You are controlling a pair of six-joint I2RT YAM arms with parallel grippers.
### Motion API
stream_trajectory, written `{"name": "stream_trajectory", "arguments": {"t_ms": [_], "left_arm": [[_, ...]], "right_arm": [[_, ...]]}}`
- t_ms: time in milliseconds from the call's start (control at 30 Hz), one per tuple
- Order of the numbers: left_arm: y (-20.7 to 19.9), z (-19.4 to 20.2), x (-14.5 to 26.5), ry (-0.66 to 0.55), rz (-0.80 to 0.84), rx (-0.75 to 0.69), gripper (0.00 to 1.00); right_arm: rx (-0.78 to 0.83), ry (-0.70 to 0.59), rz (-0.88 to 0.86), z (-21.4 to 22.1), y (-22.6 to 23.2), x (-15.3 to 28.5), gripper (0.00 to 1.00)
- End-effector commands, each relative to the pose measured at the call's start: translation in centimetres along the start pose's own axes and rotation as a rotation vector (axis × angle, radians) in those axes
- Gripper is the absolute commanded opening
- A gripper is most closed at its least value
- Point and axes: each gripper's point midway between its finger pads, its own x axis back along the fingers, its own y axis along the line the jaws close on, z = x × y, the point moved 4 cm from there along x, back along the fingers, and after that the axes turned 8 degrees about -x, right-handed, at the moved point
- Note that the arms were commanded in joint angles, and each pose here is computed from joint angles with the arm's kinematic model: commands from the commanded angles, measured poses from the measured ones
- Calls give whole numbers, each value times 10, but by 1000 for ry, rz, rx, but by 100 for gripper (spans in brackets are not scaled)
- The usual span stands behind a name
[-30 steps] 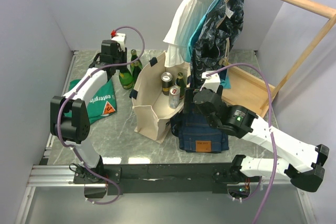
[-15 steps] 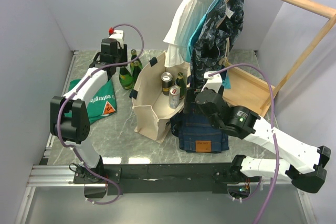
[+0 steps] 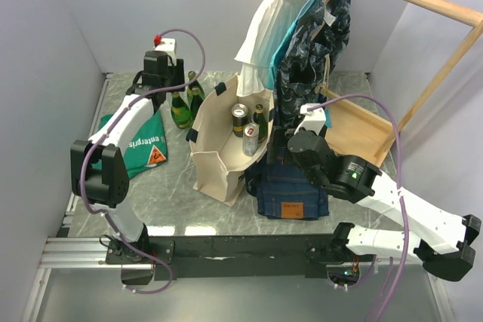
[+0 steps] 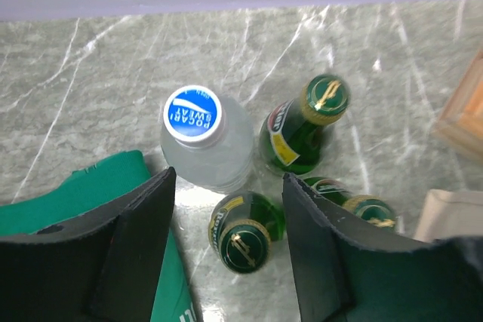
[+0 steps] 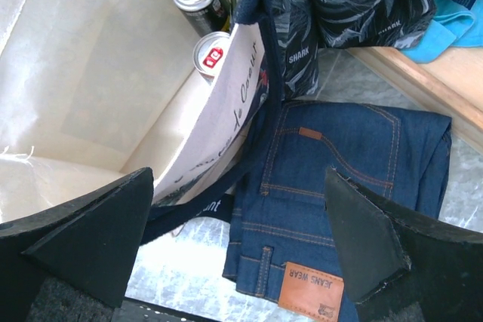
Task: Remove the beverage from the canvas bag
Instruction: Take out the drink from the canvas bag.
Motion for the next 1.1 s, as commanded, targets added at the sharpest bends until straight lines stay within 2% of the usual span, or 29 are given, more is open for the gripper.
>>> {"name": "stream_trajectory", "arguments": {"t_ms": [0,100,233,467,567,733,967,1067], "left_arm": [[4,-74,50,-175,31,60,64],[6,-87,67,-207,36,69,73],[4,-100,88,-252,76,75,78],[-18,-119,116,-269,270,59,86],[-34,-126,133,-282,382,31,81],[-61,-133,159,-309,541,16,86],[-106,-126,174,-281,609,-58,83],[-122,-122,180,-277,633,-81,80]], "right_arm": [[-35,-15,-6,-1,-4,3,100],[-35,-4,-13,2,-4,3,100],[-27,5,-13,6,-3,-1,100],[-13,18,-27,9,7,-9,100],[-8,10,-27,6,11,-12,100],[-13,-15,-53,1,19,-16,100],[-76,-26,-87,-2,25,-25,100],[-121,-10,-109,-1,23,-26,95]]}}
